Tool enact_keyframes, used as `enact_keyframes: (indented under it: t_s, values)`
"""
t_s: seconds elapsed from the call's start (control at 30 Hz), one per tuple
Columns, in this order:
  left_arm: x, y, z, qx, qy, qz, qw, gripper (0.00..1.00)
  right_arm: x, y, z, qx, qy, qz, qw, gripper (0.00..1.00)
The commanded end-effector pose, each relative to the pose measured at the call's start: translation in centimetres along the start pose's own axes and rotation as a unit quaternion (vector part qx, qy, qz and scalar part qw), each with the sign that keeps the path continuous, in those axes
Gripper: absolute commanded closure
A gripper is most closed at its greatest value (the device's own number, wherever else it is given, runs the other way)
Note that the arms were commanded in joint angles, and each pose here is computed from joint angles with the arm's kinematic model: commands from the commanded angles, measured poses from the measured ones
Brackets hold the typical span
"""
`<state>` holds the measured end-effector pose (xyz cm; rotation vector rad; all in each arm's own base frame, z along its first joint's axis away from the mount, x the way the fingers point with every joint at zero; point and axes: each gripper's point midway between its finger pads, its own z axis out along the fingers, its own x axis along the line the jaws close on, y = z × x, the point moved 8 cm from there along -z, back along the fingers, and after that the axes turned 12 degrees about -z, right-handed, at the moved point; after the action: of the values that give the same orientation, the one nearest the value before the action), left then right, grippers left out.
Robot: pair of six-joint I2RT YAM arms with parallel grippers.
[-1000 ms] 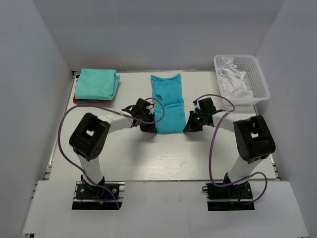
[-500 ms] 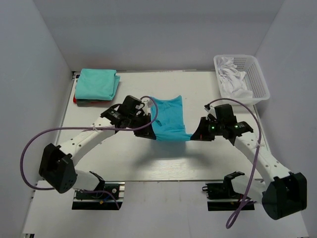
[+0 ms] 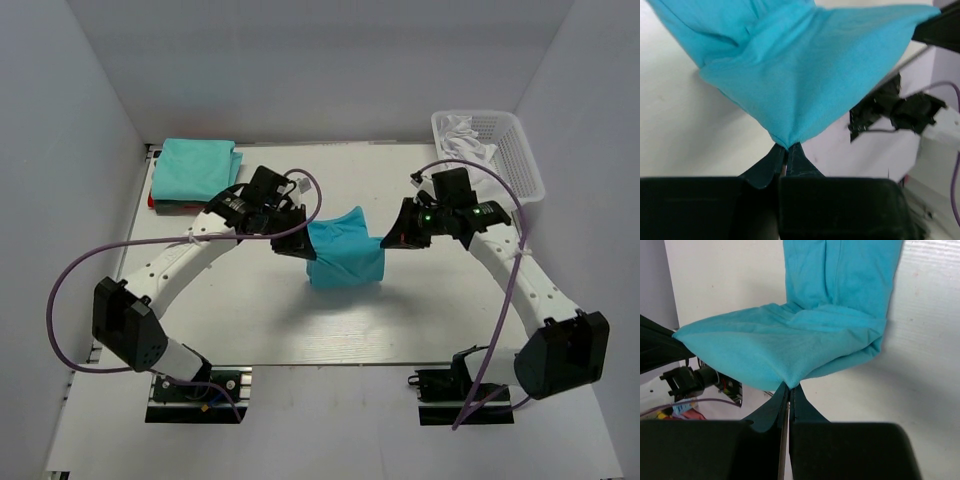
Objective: Fold and stack the t-shirts
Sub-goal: Fold the long partially folded tshirt into a neat square
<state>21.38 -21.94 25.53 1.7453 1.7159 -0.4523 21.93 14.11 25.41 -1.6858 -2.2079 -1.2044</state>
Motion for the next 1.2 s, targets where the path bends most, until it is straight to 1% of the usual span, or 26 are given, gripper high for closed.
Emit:
enact_keyframes:
  t_s: [0.0, 0.07, 0.17, 0.33, 0.4, 0.53, 0.57, 0.63, 0.67, 0.7, 0.73, 0.8, 0.83, 0.9, 1.03, 1.17]
  values:
    - [-0.6, 2.5, -1.1, -0.072, 0.04, 0.008, 0.997, 1.0, 0.4, 2.9, -0.3, -0.037, 0.016, -0.027, 0.999, 1.0]
    - [-0.5, 3.3, -1.3, -0.097, 0.049, 0.008, 0.994, 1.0, 0.4, 4.4, -0.4, -0.051, 0.01, -0.023, 0.998, 1.0]
    - [-0.8, 4.5, -0.9, -0.104, 0.042, 0.007, 0.994, 1.0, 0.2, 6.2, -0.6, -0.063, 0.0, -0.028, 0.998, 1.0]
    - [-0.5, 4.4, -0.1, -0.082, 0.031, 0.001, 0.996, 1.0, -0.1, 6.8, -0.2, -0.055, 0.014, -0.026, 0.998, 1.0]
    - [-0.1, 3.9, 0.0, -0.074, 0.032, -0.006, 0.997, 1.0, -0.3, 6.3, -0.2, -0.05, 0.017, -0.023, 0.998, 1.0]
    - [0.0, 2.4, -0.4, -0.065, -0.013, 0.006, 0.998, 1.0, -0.6, 4.2, -0.3, -0.039, 0.019, -0.021, 0.999, 1.0]
    - [0.1, 1.2, 0.0, -0.039, -0.033, 0.009, 0.999, 1.0, -0.3, 3.6, -1.0, -0.048, 0.017, -0.025, 0.998, 1.0]
    - [-0.5, 0.4, -0.3, -0.034, -0.074, 0.027, 0.996, 1.0, -0.4, 2.6, -1.5, -0.053, 0.011, -0.023, 0.998, 1.0]
    - [-0.3, -0.5, 0.1, 0.0, -0.098, 0.025, 0.995, 1.0, -0.2, 2.3, -2.0, -0.062, 0.01, -0.027, 0.998, 1.0]
    - [-0.4, -0.8, 0.0, 0.006, -0.116, 0.031, 0.993, 1.0, -0.3, 1.4, -2.3, -0.062, 0.004, -0.027, 0.998, 1.0]
    - [-0.5, -1.6, 0.2, 0.028, -0.127, 0.032, 0.991, 1.0, -0.3, 1.3, -2.5, -0.068, 0.002, -0.027, 0.997, 1.0]
    - [0.0, -2.3, 0.1, 0.031, -0.132, 0.033, 0.99, 1.0, -0.1, 0.6, -3.2, -0.08, -0.002, -0.032, 0.996, 1.0]
    - [0.0, -2.8, 0.3, 0.043, -0.135, 0.035, 0.989, 1.0, -0.3, 0.2, -3.0, -0.077, -0.004, -0.03, 0.997, 1.0]
    - [-0.3, -3.5, -0.2, 0.046, -0.143, 0.038, 0.988, 1.0, -0.2, -0.3, -3.3, -0.079, 0.0, -0.032, 0.996, 1.0]
    - [-1.1, -4.1, -0.5, 0.053, -0.174, 0.05, 0.982, 1.0, 0.5, -0.1, -3.6, -0.089, 0.03, -0.045, 0.995, 1.0]
    - [-0.4, -3.6, 0.8, 0.047, -0.152, 0.036, 0.987, 1.0, 0.4, 0.6, -3.5, -0.095, 0.024, -0.044, 0.994, 1.0]
